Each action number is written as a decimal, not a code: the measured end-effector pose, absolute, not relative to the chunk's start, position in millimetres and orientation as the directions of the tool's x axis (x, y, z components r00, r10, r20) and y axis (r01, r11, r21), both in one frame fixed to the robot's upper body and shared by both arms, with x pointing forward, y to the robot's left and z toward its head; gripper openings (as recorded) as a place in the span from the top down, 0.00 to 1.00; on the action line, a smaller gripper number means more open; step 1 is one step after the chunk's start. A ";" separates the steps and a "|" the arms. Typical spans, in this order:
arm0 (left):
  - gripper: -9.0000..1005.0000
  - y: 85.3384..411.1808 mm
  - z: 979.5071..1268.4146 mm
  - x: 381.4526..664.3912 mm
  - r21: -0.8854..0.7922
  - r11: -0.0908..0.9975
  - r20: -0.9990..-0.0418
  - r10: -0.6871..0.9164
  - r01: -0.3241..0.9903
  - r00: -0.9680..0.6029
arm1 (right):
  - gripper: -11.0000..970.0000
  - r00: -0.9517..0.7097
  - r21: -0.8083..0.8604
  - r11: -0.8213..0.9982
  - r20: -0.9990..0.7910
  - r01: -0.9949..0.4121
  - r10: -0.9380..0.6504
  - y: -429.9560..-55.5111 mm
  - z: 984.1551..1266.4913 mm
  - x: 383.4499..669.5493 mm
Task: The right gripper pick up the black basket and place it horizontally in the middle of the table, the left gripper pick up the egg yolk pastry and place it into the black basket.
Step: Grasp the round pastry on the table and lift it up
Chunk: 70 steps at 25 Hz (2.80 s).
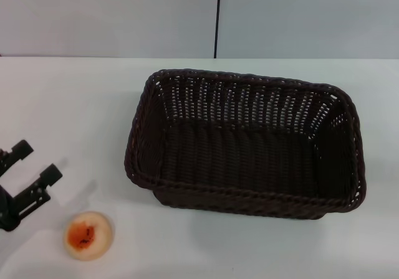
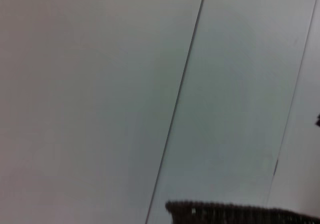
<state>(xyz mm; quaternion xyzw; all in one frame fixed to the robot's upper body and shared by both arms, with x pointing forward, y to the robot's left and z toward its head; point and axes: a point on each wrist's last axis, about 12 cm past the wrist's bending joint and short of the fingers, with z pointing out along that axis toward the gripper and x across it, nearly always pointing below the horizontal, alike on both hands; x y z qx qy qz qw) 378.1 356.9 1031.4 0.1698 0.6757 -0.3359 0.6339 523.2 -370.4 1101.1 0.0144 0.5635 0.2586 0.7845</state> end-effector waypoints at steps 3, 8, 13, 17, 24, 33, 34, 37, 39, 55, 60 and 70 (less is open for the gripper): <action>0.22 357.3 1025.0 365.8 -0.249 0.717 -0.968 -0.172 0.651 -0.182 | 0.58 0.297 0.404 0.877 -0.831 -0.259 0.470 -392.3 1090.5 504.1; 0.22 356.2 1018.3 358.4 -0.268 0.693 -0.959 -0.129 0.669 -0.250 | 0.58 0.349 0.474 0.868 -0.796 -0.147 0.494 -408.6 1078.9 485.3; 0.22 353.2 1013.5 356.6 -0.281 0.684 -0.952 -0.110 0.673 -0.286 | 0.58 0.369 0.500 0.861 -0.786 -0.093 0.496 -415.3 1072.5 474.4; 0.22 349.8 1008.1 357.3 -0.292 0.680 -0.943 -0.089 0.672 -0.319 | 0.58 0.373 0.512 0.856 -0.782 -0.072 0.499 -417.3 1070.0 472.5; 0.22 346.6 1002.8 358.6 -0.301 0.677 -0.934 -0.066 0.672 -0.351 | 0.58 0.377 0.521 0.852 -0.780 -0.049 0.499 -420.0 1068.3 471.0; 0.23 341.2 994.6 355.9 -0.323 0.673 -0.917 -0.048 0.665 -0.396 | 0.58 0.374 0.527 0.850 -0.782 -0.033 0.499 -421.2 1066.6 470.7; 0.23 340.9 994.4 355.8 -0.323 0.672 -0.916 -0.046 0.667 -0.397 | 0.58 0.374 0.527 0.850 -0.782 -0.033 0.499 -421.2 1066.6 470.7; 0.23 340.2 993.3 356.3 -0.323 0.668 -0.914 -0.036 0.670 -0.405 | 0.58 0.374 0.527 0.849 -0.781 -0.033 0.500 -421.0 1066.3 470.6; 0.23 339.9 992.5 356.6 -0.325 0.668 -0.911 -0.033 0.669 -0.410 | 0.58 0.373 0.528 0.849 -0.781 -0.032 0.500 -420.8 1066.1 470.5; 0.52 337.8 989.1 358.8 -0.322 0.665 -0.905 -0.008 0.674 -0.426 | 0.58 0.376 0.542 0.840 -0.775 -0.020 0.509 -420.7 1063.2 467.8; 0.66 337.8 989.3 358.8 -0.322 0.665 -0.905 -0.009 0.673 -0.424 | 0.58 0.373 0.543 0.839 -0.775 -0.017 0.509 -420.7 1062.9 468.5; 0.76 341.6 1008.6 367.6 -0.319 0.664 -0.940 -0.131 0.677 -0.315 | 0.58 0.372 0.544 0.839 -0.775 -0.017 0.511 -420.5 1062.9 469.9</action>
